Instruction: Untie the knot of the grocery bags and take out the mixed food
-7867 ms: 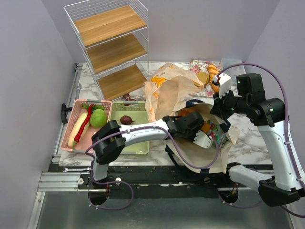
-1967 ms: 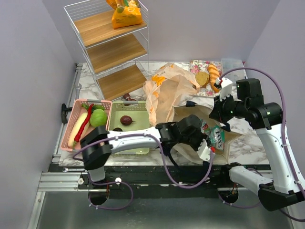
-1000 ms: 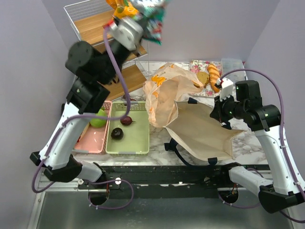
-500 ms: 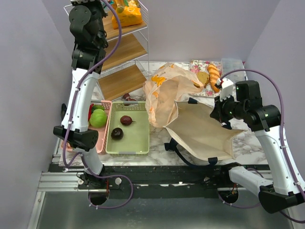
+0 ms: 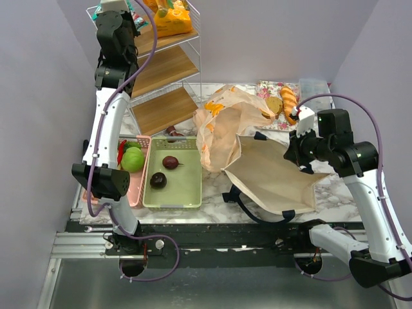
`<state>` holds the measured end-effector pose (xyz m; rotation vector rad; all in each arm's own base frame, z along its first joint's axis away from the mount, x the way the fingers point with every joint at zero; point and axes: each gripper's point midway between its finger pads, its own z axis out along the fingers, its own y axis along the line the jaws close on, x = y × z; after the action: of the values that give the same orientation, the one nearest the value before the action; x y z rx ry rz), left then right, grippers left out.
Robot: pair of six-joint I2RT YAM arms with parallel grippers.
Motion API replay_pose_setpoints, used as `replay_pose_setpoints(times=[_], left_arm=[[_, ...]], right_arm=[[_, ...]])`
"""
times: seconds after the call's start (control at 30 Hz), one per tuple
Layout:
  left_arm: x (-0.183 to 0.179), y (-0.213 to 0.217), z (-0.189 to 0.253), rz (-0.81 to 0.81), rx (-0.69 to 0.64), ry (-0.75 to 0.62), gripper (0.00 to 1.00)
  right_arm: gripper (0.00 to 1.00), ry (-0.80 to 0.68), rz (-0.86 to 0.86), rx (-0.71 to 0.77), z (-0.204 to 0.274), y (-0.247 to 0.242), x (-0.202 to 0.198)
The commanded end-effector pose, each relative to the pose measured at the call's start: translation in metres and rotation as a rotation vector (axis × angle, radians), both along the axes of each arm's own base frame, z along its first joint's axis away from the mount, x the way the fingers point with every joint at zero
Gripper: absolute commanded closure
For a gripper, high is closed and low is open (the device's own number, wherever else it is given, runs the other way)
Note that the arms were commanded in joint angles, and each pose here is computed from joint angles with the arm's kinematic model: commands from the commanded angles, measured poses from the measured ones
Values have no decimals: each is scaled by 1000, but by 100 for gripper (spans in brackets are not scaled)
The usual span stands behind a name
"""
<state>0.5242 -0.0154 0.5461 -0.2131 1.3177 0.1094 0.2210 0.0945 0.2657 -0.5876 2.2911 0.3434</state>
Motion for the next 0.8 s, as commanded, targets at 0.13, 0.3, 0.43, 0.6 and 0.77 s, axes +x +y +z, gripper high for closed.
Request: replay_pose_setpoints(times=[0.13, 0.3, 0.43, 0.6, 0.77], left_arm=[[7, 6, 13, 12, 35, -52, 61], [2, 1, 20, -19, 67, -57, 40], [-18, -9, 42, -84, 73, -115, 27], [-74, -42, 75, -271, 159, -197, 11], [-160, -125, 49, -765, 402, -182, 6]], right_arm=[[99, -18, -9, -22, 1, -5, 3], [99, -16, -10, -26, 0, -5, 2], [99, -40, -22, -42, 6, -9, 6], [99, -80, -47, -95, 22, -21, 7], [99, -79, -76, -171, 26, -38, -4]])
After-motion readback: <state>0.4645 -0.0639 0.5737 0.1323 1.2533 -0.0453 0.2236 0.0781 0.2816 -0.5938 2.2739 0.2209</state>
